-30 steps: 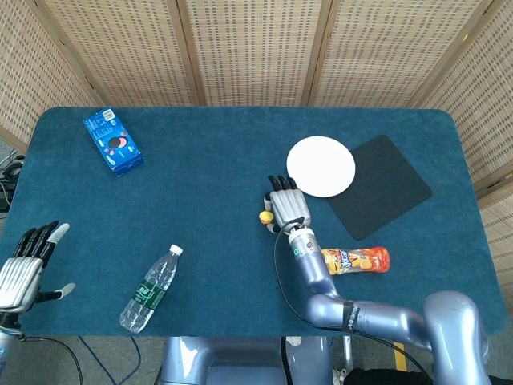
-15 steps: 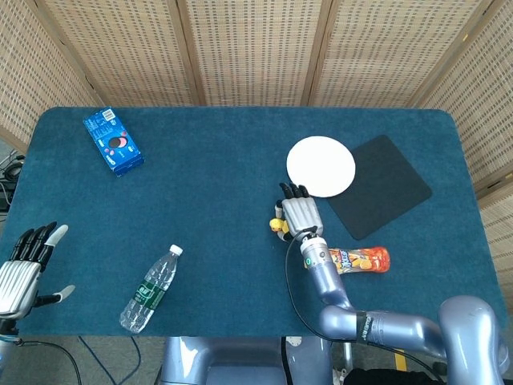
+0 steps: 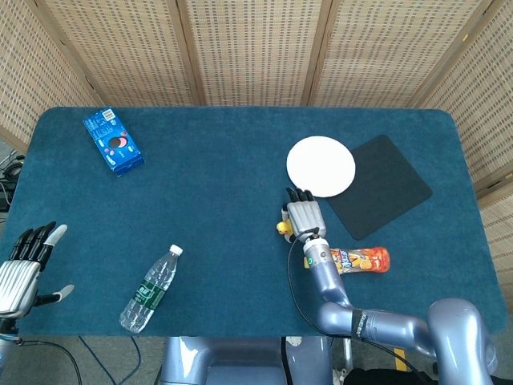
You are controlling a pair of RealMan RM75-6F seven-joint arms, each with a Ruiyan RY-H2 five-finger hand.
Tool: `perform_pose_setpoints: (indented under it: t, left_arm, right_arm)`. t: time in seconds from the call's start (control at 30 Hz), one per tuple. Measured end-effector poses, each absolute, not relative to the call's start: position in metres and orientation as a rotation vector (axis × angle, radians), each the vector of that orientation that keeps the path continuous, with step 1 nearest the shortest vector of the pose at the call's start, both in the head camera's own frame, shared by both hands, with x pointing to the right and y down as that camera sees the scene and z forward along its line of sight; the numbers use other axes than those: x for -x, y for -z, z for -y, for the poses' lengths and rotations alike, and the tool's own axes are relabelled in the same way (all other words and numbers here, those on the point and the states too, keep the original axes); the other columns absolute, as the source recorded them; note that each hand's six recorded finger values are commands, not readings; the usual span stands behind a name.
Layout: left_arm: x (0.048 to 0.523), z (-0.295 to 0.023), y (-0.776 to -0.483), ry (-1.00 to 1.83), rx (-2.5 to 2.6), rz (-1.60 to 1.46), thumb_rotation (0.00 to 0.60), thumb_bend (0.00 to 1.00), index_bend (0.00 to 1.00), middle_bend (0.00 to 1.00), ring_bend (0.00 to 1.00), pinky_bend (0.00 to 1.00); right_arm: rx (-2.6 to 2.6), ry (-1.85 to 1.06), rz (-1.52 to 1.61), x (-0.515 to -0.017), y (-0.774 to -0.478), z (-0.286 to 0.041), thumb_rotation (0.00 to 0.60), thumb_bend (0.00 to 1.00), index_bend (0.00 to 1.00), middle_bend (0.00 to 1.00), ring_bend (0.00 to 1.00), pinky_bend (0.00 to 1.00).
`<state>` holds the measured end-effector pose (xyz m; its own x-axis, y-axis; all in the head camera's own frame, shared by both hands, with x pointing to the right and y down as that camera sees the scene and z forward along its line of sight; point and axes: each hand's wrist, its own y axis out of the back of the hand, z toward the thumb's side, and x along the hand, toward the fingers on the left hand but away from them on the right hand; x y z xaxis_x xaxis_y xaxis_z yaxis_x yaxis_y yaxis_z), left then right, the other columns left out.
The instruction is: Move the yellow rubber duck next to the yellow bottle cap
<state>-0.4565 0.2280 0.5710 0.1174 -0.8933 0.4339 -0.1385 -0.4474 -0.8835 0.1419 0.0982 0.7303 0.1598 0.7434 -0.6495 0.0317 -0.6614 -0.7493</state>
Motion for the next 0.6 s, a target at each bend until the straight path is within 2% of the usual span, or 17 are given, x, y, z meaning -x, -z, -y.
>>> perform_pose_setpoints:
  t: [0.47,0.6]
  left_arm:
    - [0.453,-0.229,-0.571,1.387,1.71,-1.0,0.6,0.12,0.0,0.0,0.0,0.0]
    - [0.453,-0.229,-0.571,1.388,1.71,-0.999,0.6,0.12,0.0,0.0,0.0,0.0]
  right_arm:
    - [1.822,-1.578,0.733,-0.156,-0.733,-0.095,0.6,0.2,0.52,0.05,0.0,0.07]
    - [1.824,-1.576,0.732,-0.156,-0.734,-0.096,0.6,0.18,0.43,0.01,0.0,0.06]
